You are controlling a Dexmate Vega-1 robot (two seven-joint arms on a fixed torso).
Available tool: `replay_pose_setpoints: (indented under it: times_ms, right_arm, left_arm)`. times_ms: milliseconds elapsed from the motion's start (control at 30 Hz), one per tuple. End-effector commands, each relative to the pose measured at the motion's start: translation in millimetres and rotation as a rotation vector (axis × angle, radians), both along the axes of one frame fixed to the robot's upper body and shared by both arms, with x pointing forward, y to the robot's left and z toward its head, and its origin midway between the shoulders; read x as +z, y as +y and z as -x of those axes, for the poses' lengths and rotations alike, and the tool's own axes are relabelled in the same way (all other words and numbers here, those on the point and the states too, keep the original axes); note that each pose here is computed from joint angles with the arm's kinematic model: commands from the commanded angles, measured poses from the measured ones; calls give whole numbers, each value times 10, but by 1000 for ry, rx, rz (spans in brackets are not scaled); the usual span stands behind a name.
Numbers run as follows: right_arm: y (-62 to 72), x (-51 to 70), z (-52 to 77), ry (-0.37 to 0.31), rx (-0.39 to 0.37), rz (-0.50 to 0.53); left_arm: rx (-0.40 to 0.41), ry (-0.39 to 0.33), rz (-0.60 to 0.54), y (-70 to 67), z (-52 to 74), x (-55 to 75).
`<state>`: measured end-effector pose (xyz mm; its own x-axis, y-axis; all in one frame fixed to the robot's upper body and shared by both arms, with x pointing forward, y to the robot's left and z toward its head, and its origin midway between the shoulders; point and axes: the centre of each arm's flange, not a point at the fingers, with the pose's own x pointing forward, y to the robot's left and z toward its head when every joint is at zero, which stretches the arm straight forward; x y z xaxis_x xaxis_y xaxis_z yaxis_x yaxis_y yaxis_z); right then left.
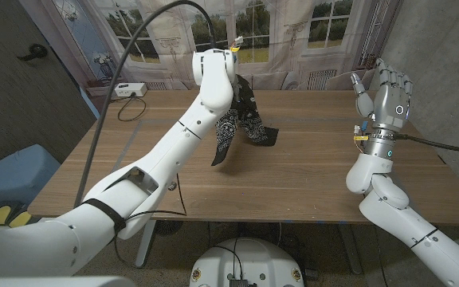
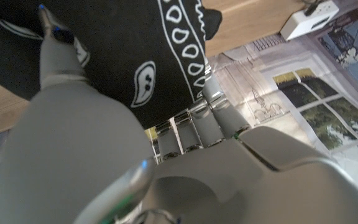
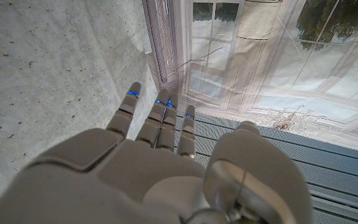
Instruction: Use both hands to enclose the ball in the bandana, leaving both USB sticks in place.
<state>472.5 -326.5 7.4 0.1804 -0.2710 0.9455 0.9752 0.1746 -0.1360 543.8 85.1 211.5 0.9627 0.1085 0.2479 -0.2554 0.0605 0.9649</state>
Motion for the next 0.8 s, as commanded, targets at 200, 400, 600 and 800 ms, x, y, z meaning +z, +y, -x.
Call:
replay_pose_setpoints:
  times_ms: [200, 400, 600, 800]
  right_arm:
    - [6, 19, -39, 6, 7, 19]
    - [2, 12, -43, 8, 4, 16]
    - [0, -2, -43, 11, 1, 15]
    - [-5, -8, -46, 13, -1, 13]
  left_arm:
    - [89, 124, 41, -129, -702, -74]
    - [98, 122, 48, -170, -983, -229]
    - [88, 105, 38, -249, -1221, -453]
    - [63, 40, 16, -333, -1353, -665]
